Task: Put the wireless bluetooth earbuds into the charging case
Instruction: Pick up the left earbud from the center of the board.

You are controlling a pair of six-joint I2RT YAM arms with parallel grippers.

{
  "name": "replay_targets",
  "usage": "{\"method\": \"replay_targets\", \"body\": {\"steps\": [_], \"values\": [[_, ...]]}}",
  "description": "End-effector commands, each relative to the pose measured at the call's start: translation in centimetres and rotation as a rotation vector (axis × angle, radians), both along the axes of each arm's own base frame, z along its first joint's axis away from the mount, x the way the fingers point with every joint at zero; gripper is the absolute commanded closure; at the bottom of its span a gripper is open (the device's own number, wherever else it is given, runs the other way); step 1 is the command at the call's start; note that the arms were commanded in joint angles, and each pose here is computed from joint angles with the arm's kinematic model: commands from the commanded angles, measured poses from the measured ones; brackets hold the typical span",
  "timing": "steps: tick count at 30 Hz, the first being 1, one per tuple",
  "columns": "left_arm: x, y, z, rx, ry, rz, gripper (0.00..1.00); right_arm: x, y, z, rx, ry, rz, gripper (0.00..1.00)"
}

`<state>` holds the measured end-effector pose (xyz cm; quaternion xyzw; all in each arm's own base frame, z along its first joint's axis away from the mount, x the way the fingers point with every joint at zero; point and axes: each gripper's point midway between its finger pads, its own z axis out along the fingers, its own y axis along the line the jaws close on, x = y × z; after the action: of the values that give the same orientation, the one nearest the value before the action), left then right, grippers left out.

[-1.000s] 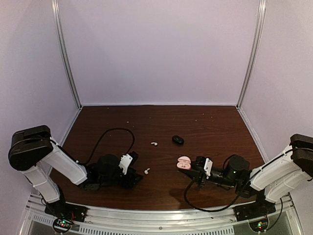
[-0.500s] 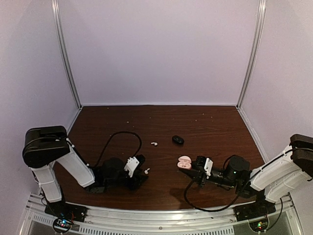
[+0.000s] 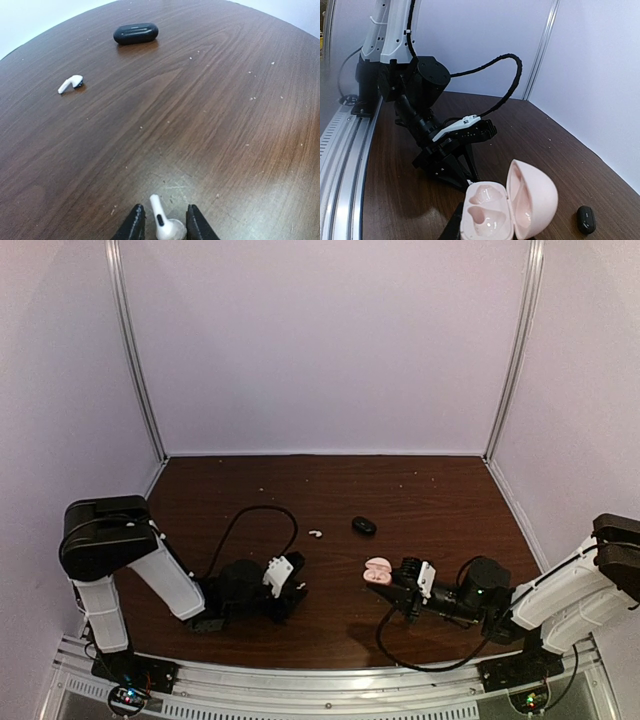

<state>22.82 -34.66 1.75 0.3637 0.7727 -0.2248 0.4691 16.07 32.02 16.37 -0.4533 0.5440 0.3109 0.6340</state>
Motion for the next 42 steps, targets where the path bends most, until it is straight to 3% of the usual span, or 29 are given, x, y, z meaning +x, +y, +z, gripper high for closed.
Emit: {"method": "replay_targets", "body": {"steps": [1,8,18,29,42], "values": [[-0.5,1.1,-3.4,0.119,0.055,0.006,0.75,0.3,-0.4,0.3,0.021,-0.004,-0.022,0.94],[-0.8,1.6,-3.7,0.130,0.083,0.020,0.82,0.4,-0.5,0.3,0.021,-0.005,-0.025,0.94],[-1.1,3.2,-4.0,0.142,0.112,0.065,0.70,0.4,-0.5,0.4,0.024,-0.001,-0.025,0.94],[-0.9,3.5,-3.8,0.147,0.111,0.087,0.83,0.5,-0.5,0.3,0.020,-0.001,-0.026,0.95],[-2.8,2.1,3.3,0.031,0.187,0.005,0.90,1.1,0.3,-0.4,-0.037,-0.100,-0.037,0.95]]}}
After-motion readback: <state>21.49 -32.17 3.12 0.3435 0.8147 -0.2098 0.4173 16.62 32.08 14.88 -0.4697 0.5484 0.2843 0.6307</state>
